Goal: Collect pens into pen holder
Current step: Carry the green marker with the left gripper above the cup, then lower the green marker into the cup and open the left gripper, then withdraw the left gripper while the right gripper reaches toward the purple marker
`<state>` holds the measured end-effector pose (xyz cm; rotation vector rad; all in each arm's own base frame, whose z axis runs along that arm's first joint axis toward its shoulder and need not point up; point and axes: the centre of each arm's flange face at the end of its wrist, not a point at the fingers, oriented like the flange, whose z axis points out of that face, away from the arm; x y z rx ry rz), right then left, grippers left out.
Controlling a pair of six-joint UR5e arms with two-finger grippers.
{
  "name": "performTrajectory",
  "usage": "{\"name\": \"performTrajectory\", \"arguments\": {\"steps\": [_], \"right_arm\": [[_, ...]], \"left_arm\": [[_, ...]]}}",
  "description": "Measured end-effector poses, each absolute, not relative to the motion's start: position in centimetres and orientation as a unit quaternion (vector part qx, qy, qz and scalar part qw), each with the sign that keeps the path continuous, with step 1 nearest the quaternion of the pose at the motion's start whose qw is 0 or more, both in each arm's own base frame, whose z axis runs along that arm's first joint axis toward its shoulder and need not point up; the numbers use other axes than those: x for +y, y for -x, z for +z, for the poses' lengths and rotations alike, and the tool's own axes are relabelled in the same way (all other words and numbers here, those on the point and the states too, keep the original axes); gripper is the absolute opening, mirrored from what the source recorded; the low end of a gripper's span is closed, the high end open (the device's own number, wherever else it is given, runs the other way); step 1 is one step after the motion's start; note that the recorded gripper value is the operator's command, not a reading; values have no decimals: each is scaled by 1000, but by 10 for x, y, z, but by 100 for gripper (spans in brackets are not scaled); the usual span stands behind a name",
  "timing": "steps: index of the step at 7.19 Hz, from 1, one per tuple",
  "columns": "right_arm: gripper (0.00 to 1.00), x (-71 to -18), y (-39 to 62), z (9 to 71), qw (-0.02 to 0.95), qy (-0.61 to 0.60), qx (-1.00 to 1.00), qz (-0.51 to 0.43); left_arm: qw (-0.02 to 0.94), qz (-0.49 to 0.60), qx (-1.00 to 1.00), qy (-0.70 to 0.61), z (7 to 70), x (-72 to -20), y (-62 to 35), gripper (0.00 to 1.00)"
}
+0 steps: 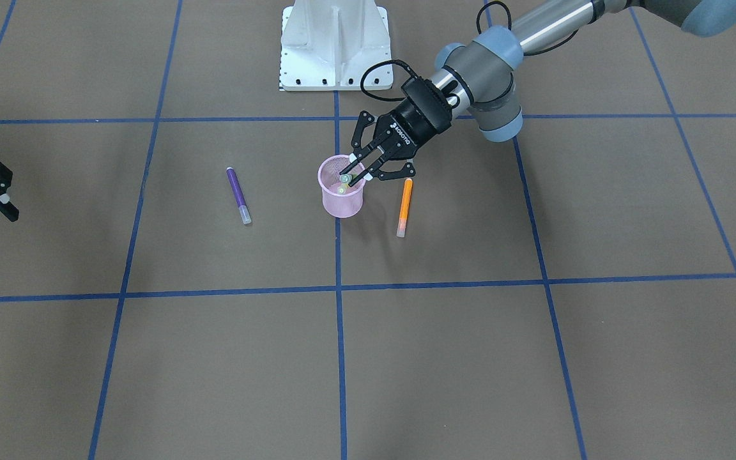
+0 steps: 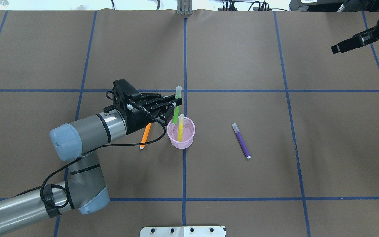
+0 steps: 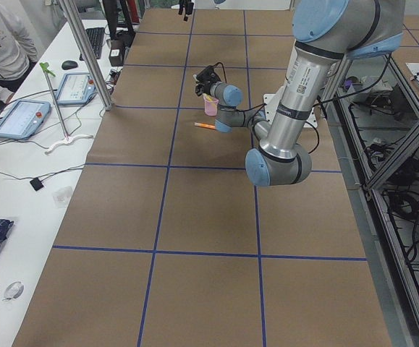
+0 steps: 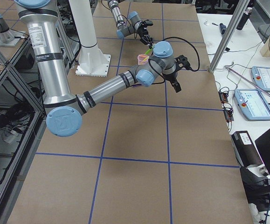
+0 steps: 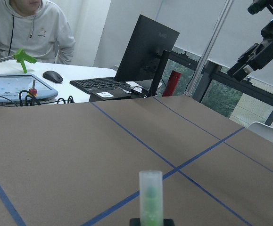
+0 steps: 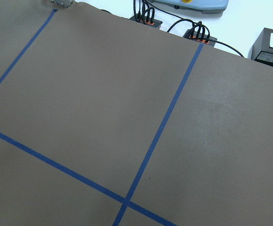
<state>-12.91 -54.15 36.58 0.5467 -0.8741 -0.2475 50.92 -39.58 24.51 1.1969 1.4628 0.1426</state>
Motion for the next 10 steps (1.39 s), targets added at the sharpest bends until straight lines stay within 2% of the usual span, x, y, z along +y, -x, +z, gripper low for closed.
{"name": "performTrajectory", "arguments": {"steps": [1, 2, 3, 4, 7, 10], "right_arm": [[99, -541, 129, 366, 863, -260, -417, -118], [99, -541, 129, 366, 863, -260, -417, -118], [99, -541, 129, 367, 863, -260, -417, -118], [99, -541, 129, 367, 863, -260, -417, -118], [99, -539, 145, 361, 860, -254, -424, -124], [99, -531, 193, 341, 860, -227, -447, -98]], "left_arm": [[584, 62, 628, -511, 246, -391, -514, 66], [584, 62, 630, -509, 246, -385, -519, 78], [585, 62, 630, -507, 247, -380, -524, 95], [584, 61, 631, -506, 246, -377, -526, 99], [584, 58, 631, -507, 241, -377, -522, 99], [651, 77, 582, -482, 267, -376, -502, 99]]}}
